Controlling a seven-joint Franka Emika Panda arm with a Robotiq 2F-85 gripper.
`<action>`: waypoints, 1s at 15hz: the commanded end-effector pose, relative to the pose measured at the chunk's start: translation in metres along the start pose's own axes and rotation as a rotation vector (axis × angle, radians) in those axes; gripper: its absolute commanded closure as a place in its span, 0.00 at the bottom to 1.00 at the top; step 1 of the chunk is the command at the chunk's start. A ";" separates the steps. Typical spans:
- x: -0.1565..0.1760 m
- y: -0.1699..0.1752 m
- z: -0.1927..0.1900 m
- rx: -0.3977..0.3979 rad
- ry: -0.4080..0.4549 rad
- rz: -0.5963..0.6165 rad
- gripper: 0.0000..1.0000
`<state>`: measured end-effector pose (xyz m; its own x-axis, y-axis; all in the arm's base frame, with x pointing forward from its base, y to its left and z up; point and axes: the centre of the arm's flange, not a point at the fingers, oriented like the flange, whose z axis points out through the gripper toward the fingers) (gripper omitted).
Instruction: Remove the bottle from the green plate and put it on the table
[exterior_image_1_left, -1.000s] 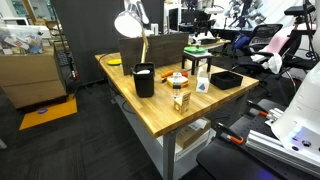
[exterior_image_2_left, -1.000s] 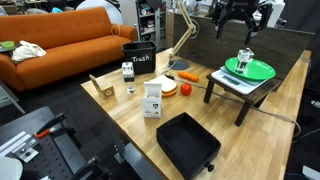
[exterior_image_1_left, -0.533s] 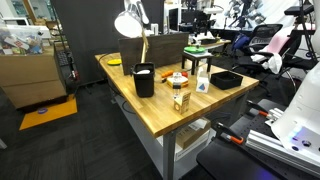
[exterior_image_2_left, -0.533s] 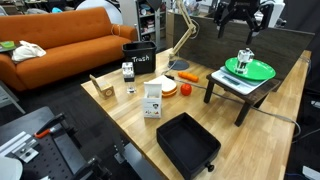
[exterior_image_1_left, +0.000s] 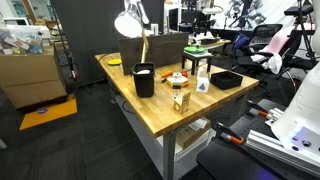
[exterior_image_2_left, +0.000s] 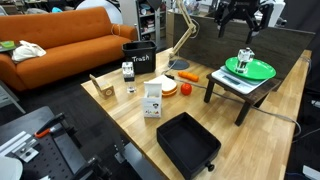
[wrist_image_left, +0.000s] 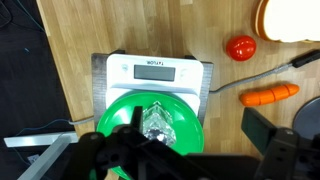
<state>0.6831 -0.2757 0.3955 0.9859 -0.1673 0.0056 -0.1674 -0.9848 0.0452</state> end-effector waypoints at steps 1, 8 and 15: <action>0.038 0.009 0.002 -0.006 -0.009 0.103 0.00; 0.061 0.022 0.038 -0.019 -0.093 0.397 0.00; 0.034 0.012 0.047 -0.031 -0.101 0.430 0.00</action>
<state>0.7143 -0.2951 0.3491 0.8212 -0.5667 -0.0669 -0.5607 -0.8231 0.0896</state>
